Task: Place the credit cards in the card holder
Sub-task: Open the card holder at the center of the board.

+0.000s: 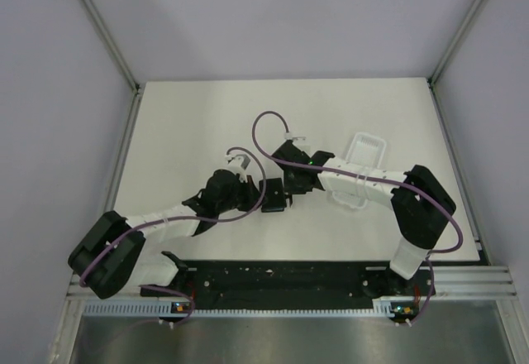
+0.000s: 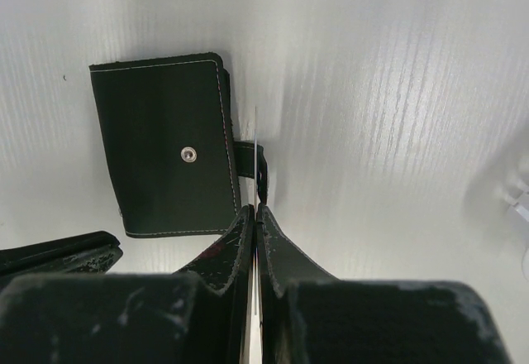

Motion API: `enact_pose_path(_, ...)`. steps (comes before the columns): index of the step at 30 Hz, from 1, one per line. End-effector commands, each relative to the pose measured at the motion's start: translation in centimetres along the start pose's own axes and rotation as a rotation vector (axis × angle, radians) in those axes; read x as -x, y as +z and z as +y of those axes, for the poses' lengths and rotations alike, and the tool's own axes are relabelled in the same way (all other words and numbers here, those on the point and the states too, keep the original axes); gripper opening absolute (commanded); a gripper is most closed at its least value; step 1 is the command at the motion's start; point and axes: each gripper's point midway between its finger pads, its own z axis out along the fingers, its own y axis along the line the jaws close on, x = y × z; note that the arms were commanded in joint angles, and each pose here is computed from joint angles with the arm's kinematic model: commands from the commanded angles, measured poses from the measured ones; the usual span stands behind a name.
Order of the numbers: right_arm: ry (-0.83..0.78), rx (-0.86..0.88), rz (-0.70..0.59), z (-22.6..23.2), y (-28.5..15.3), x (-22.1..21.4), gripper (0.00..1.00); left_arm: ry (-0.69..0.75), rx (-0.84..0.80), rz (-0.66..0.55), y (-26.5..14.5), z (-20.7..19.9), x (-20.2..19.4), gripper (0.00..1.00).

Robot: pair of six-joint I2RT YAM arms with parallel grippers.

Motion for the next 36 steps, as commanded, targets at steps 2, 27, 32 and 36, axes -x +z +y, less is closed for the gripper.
enact_pose_path(2,-0.005,0.015,-0.002,0.5,0.0,0.6,0.0,0.038,-0.07,-0.049,0.3,-2.3,2.1,0.0)
enact_pose_path(27,0.138,0.142,0.101,-2.5,1.9,-1.9,0.0,0.141,-0.117,0.051,5.9,-6.3,2.2,0.0)
enact_pose_path(32,0.149,0.152,0.116,-2.7,2.1,-2.4,0.0,0.147,-0.056,0.062,7.6,-5.7,2.1,0.0)
enact_pose_path(36,0.156,0.158,0.118,-2.7,2.1,-2.6,0.0,0.137,0.012,0.085,8.6,-4.2,1.3,0.0)
